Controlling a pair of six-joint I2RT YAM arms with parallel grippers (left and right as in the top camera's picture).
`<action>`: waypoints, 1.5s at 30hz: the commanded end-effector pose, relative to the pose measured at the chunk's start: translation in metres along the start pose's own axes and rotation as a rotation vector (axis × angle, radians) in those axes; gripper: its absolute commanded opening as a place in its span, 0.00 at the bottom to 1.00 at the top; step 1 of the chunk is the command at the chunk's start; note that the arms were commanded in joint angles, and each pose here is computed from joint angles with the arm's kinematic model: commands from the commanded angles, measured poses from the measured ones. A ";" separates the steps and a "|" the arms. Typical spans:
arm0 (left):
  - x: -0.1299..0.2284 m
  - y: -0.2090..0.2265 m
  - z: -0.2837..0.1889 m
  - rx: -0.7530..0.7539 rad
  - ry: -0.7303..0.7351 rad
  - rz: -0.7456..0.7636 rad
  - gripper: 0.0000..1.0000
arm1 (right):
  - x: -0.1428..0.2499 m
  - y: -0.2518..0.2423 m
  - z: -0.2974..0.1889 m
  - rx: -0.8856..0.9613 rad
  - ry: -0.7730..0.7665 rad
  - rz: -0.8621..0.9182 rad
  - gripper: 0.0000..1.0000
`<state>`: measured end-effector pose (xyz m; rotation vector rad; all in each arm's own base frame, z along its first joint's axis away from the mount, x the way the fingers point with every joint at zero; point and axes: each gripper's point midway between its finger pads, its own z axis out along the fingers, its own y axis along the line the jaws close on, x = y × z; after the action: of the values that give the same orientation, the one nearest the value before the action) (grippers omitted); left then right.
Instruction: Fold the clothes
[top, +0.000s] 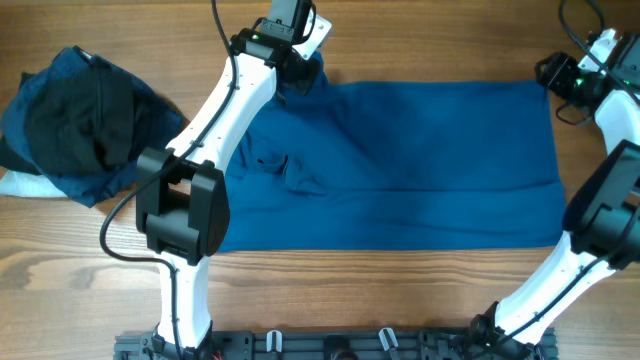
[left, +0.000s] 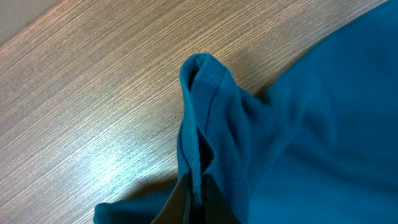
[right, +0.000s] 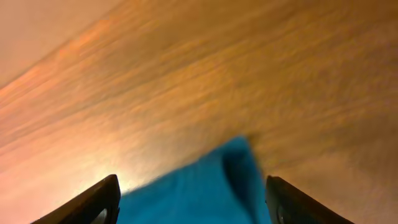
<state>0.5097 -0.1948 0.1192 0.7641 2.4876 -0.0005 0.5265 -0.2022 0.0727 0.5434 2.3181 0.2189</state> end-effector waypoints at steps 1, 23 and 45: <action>-0.009 0.008 -0.014 -0.020 -0.028 0.001 0.04 | 0.006 -0.008 0.027 0.074 -0.003 -0.027 0.75; 0.009 -0.007 -0.016 0.027 0.049 -0.040 0.04 | 0.026 -0.003 0.043 0.204 0.033 -0.021 0.04; 0.044 0.001 -0.058 -0.023 0.186 -0.031 0.04 | 0.014 0.016 -0.055 0.215 0.114 0.001 0.04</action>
<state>0.4495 -0.1640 0.1329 0.7754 2.6959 0.0709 0.4818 -0.1816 0.0874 0.6635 2.5150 -0.0134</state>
